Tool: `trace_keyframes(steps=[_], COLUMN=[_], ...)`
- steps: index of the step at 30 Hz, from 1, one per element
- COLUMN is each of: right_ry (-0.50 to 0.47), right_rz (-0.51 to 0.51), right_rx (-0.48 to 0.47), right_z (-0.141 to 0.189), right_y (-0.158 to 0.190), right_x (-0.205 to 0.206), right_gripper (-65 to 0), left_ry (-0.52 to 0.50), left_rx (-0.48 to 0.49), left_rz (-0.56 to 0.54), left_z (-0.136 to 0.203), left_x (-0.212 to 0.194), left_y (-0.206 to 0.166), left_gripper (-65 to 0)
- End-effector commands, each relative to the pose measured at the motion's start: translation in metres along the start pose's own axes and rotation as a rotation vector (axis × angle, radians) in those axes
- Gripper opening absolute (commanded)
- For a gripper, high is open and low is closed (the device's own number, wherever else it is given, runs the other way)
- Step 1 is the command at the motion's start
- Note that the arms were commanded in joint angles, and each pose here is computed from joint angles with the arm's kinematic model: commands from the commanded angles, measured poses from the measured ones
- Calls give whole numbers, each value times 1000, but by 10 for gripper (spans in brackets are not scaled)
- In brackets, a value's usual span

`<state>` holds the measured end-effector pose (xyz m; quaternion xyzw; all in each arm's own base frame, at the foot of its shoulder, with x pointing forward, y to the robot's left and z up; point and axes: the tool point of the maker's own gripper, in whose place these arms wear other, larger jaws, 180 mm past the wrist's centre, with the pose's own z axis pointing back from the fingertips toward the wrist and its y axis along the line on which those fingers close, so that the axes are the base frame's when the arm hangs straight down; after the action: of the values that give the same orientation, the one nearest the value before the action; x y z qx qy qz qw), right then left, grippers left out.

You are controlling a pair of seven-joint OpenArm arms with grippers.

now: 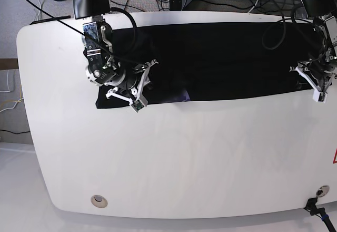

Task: Fold the T-shirt properly
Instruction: 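Tuck the shirt end under with the right gripper, straightening the strip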

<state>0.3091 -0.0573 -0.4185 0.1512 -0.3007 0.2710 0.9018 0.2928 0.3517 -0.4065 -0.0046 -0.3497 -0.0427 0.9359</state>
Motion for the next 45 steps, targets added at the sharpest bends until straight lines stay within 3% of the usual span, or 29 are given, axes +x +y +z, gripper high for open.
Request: trace_keyframes(steps=[1, 9, 14, 24, 37, 45], right_ry=[-28, -43, -52, 40, -58, -56], right_rz=[-1, 56, 55, 35, 77, 55], right_rx=[23, 128, 153, 133, 142, 170], right_z=[-1, 4, 10, -11, 16, 14], right_y=[11, 79, 98, 67, 96, 110], right_x=[8, 17, 26, -6, 40, 36], right_gripper=[-482, -482, -482, -483, -483, -484], left_ry=[-52, -52, -51, -51, -51, -52], left_rx=[18, 15, 14, 14, 15, 17], left_rz=[-16, -13, -10, -10, -12, -15], left_z=[7, 6, 5, 5, 6, 6], left_x=[20, 20, 19, 19, 19, 20], left_y=[9, 8, 7, 7, 8, 9], left_gripper=[-411, -411, -411, -411, -411, -411])
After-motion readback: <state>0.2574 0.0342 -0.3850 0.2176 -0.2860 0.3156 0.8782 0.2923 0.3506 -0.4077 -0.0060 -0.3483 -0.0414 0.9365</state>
